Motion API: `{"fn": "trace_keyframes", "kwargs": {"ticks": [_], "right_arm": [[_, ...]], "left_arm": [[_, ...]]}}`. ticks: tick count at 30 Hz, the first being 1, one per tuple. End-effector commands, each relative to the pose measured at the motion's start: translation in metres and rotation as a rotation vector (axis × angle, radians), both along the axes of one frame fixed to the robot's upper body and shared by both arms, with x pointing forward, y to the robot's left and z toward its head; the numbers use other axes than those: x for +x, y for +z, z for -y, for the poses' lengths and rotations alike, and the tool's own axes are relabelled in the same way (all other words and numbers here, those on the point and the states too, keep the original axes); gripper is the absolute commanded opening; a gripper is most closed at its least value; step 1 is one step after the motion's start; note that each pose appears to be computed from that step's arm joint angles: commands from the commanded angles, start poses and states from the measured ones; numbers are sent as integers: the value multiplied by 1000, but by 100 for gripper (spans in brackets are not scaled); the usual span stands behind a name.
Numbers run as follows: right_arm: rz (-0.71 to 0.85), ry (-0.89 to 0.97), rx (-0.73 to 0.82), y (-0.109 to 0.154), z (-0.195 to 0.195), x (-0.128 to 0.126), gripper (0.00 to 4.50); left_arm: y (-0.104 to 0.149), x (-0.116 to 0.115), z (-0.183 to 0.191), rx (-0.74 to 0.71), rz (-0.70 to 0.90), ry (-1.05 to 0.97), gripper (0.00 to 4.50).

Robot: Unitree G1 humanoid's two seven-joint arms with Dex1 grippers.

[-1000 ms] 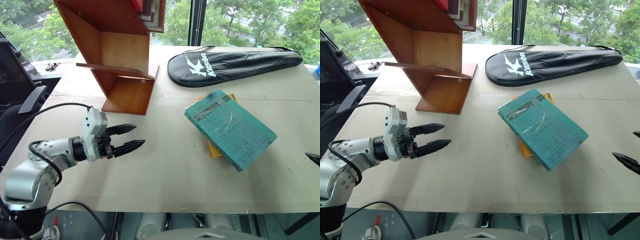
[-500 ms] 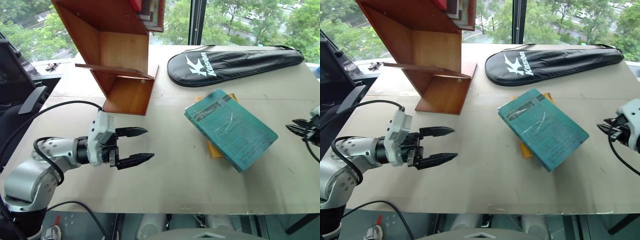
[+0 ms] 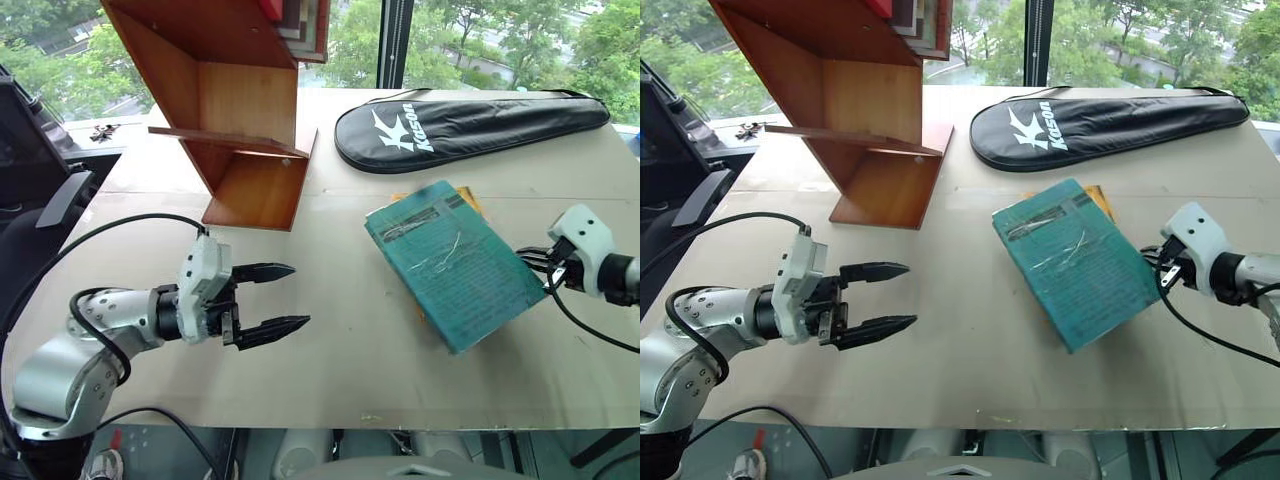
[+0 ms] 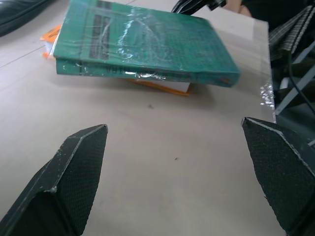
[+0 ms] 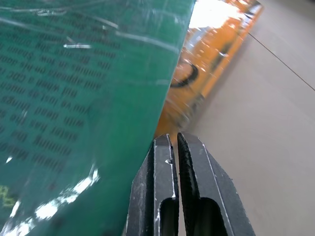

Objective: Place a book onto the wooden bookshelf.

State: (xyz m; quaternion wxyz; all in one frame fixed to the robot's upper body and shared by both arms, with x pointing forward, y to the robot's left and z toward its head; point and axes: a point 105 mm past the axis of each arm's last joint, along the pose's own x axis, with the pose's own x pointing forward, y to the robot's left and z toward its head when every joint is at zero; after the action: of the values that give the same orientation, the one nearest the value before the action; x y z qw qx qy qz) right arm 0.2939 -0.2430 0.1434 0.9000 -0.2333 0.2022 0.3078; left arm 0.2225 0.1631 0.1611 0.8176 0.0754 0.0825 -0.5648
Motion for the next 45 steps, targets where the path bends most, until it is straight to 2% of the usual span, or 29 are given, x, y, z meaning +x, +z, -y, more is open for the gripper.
{"fn": "trace_keyframes", "kwargs": {"ticks": [1,6,9,10,11,12,13,16,17,20,26,38,39,40,42,45], "right_arm": [[34,32,23,10,-15,-4,3],[68,-2,15,7,-12,-5,3],[132,-51,52,23,9,-13,3],[167,-19,87,31,13,-23,3],[172,15,141,35,16,-35,53],[179,42,180,39,17,-46,71],[189,88,202,42,17,-59,121],[220,190,237,52,13,-92,257],[233,216,246,56,9,-99,294],[223,278,280,59,-2,-113,444],[221,335,288,62,-16,-124,448],[252,413,278,75,-28,-125,448],[256,415,281,75,-29,-125,450],[258,417,285,75,-31,-124,450],[261,417,294,73,-33,-122,450],[265,411,308,70,-36,-119,450]], "left_arm": [[0,2,0,19,32,4,450],[-6,10,4,17,17,50,450],[-9,12,14,-67,-136,85,450],[-12,13,19,-104,-237,104,450],[-14,11,24,-147,-338,95,450],[-14,10,28,-175,-415,78,450],[-15,10,33,-211,-489,73,450],[-25,26,45,-325,-702,110,450],[-32,29,51,-337,-767,117,450],[-41,43,68,-404,-893,139,450],[-55,61,100,-419,-993,160,450],[-65,77,148,-522,-1090,147,450],[-67,77,148,-529,-1097,147,410],[-67,78,147,-532,-1090,147,347],[-67,79,143,-539,-1077,150,294],[-57,78,134,-576,-1043,125,165]]}}
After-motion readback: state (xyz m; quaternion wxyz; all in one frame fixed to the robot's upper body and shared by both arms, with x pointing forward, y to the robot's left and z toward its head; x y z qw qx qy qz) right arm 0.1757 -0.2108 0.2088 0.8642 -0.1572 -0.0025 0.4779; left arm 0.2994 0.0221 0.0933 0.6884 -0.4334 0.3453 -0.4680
